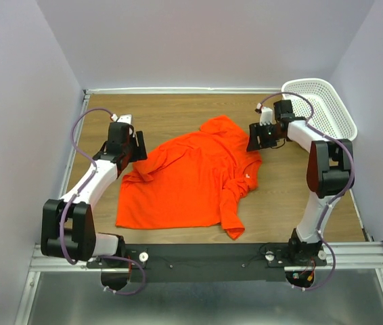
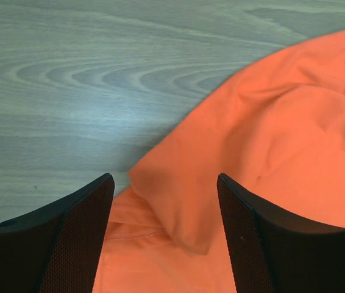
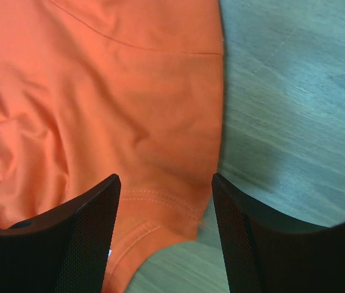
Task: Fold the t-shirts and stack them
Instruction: Flatten the tshirt out
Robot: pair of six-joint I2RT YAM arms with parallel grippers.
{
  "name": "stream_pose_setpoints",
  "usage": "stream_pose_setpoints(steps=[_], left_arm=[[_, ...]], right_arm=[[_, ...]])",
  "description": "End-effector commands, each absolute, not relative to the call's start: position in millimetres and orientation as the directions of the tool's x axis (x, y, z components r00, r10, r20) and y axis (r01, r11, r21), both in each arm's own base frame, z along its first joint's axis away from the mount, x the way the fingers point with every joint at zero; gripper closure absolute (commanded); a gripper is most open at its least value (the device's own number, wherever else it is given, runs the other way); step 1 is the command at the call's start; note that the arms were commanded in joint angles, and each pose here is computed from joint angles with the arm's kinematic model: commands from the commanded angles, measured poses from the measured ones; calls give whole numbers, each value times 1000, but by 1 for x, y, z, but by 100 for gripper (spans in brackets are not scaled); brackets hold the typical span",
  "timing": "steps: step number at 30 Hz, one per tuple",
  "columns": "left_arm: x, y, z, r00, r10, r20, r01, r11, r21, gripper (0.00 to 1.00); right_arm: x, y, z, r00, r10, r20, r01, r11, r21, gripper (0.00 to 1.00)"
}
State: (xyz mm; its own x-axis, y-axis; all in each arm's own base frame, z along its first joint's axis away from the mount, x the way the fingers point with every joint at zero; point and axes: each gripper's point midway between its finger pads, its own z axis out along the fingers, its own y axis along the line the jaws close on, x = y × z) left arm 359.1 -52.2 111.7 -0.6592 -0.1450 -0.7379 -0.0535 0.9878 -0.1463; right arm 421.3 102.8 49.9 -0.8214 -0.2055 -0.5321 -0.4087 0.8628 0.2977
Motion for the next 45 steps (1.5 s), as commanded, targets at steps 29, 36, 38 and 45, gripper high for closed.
stream_pose_setpoints(steps=[29,36,38,45], left_arm=[[359,-71,91,-718,-94,-689,12,989,-147,94],[363,-71,121,-642,-109,-759,24,987,-161,96],[363,-71,130,-620,-116,-776,25,986,-167,98],[364,-72,149,-569,-128,-813,37,983,-180,99]], right_arm=[[438,101,25,-847,-190,-496,-370,881,296,33],[450,88,33,-823,-219,-524,-373,904,208,34],[455,84,44,-804,-230,-549,-379,909,175,34],[444,102,21,-841,-207,-499,-389,873,293,41]])
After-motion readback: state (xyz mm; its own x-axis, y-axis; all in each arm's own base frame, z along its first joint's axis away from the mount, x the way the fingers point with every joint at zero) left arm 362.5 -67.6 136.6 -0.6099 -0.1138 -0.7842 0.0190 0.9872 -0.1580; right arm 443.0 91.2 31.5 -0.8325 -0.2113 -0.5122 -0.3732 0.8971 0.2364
